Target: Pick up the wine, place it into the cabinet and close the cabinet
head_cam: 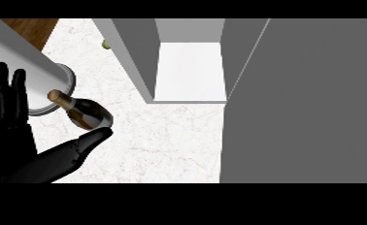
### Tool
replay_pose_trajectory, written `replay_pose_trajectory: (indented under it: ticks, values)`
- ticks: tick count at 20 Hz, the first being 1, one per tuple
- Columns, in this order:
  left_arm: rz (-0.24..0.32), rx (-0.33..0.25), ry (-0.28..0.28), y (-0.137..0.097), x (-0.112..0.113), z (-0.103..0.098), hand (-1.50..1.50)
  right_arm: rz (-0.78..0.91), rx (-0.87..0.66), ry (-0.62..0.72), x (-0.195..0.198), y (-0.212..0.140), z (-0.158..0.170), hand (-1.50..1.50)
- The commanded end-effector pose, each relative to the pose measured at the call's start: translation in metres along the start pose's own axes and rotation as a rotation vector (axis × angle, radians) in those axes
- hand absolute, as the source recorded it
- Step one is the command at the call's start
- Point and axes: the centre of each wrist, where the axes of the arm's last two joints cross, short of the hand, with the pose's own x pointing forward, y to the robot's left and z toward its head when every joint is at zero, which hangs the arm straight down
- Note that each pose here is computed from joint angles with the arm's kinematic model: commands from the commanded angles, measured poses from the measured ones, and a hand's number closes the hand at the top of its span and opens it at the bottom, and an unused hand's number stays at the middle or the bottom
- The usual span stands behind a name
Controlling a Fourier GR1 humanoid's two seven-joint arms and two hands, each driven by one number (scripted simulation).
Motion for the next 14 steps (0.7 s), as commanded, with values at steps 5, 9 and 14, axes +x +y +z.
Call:
replay_pose_trajectory:
  ticks: [5,9,14]
  values:
    - [-0.004,0.046,0.068,0.046,-0.008,-0.018,-1.5,-0.019,0.001,-0.052,0.034,0.012,0.034,-1.5]
    - [0.02,0.047,0.112,0.045,-0.028,-0.007,-1.5,-0.023,0.019,-0.061,0.035,0.008,0.026,-1.5]
    - [0.013,0.038,0.152,0.072,-0.047,-0.022,-1.5,-0.015,0.009,-0.055,0.021,0.001,0.021,-1.5]
